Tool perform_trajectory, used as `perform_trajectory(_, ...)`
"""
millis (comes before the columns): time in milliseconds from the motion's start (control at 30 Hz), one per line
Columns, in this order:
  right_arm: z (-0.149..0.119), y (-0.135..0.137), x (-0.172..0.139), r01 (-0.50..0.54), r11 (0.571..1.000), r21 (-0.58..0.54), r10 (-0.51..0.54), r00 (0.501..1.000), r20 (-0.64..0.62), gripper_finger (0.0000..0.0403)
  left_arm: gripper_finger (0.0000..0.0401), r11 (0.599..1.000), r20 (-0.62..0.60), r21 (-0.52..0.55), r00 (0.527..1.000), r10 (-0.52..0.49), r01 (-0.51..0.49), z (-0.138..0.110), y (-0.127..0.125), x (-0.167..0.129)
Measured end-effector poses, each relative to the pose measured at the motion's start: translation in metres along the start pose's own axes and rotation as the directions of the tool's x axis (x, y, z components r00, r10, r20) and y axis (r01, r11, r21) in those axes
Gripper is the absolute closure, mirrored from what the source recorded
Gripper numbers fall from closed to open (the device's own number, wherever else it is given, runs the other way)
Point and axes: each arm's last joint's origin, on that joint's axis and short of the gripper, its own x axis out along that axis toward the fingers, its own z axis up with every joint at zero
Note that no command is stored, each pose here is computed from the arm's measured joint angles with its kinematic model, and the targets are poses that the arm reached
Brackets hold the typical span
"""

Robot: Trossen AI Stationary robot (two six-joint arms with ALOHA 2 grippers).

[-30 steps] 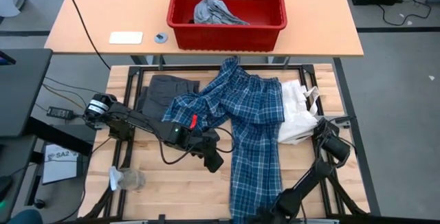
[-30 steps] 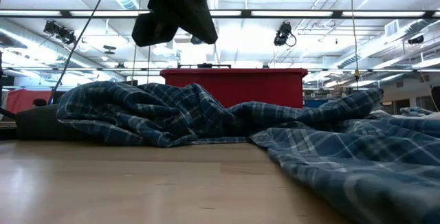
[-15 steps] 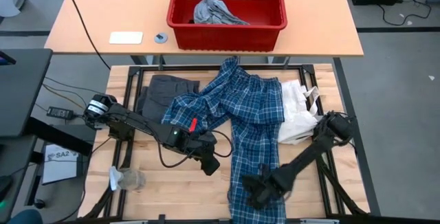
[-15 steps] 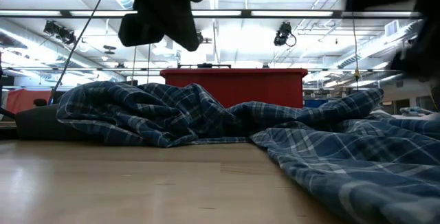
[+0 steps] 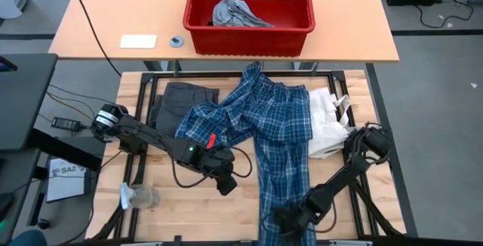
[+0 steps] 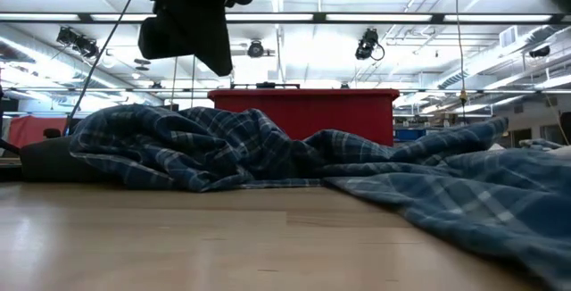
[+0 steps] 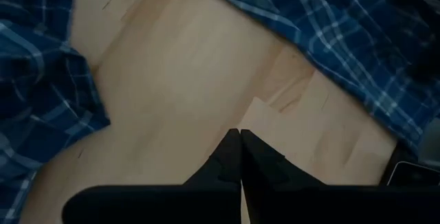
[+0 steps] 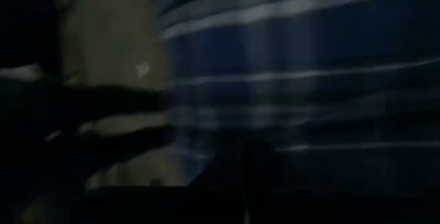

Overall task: Fold Laundry from Bin
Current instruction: Fold the plaid pants

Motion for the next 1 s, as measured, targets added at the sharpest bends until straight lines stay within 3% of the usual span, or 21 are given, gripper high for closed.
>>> perform_trajectory(133, -0.006, 0.014, -0.009, -0.099, 0.995, -0.011, 0.099, 0.994, -0.041, 0.0403, 0.0397, 1.0, 0.003, 0.022, 1.0, 0.005, -0.005, 0.002, 0.002, 0.0)
perform_trajectory(267, 0.011, 0.023, -0.042, -0.112, 0.994, -0.01, 0.112, 0.991, 0.078, 0.0403, 0.0397, 0.999, 0.003, 0.047, 1.0, 0.015, -0.015, 0.005, 0.005, 0.0)
perform_trajectory(433, 0.05, 0.004, -0.095, 0.031, 0.997, 0.067, -0.047, 0.966, 0.255, 0.0403, 0.0397, 0.999, 0.03, 0.042, 1.0, 0.005, -0.007, 0.013, 0.015, -0.027)
perform_trajectory(567, 0.082, -0.02, -0.121, 0.125, 0.986, 0.108, -0.153, 0.94, 0.304, 0.0403, 0.0396, 1.0, 0.078, 0.008, 0.997, 0.016, -0.017, 0.02, 0.03, -0.06)
perform_trajectory(733, 0.114, -0.042, -0.142, 0.153, 0.983, 0.101, -0.179, 0.914, 0.364, 0.0403, 0.0373, 0.981, 0.091, -0.077, 0.979, 0.183, -0.176, 0.017, 0.059, -0.09)
perform_trajectory(900, 0.141, -0.062, -0.164, 0.138, 0.986, 0.095, -0.166, 0.894, 0.416, 0.0393, 0.0308, 0.93, 0.138, -0.189, 0.929, 0.344, -0.316, 0.016, 0.086, -0.116)
perform_trajectory(1000, 0.155, -0.073, -0.175, 0.101, 0.993, 0.053, -0.114, 0.9, 0.421, 0.0379, 0.0266, 0.894, 0.088, -0.246, 0.91, 0.405, -0.374, 0.017, 0.098, -0.117)
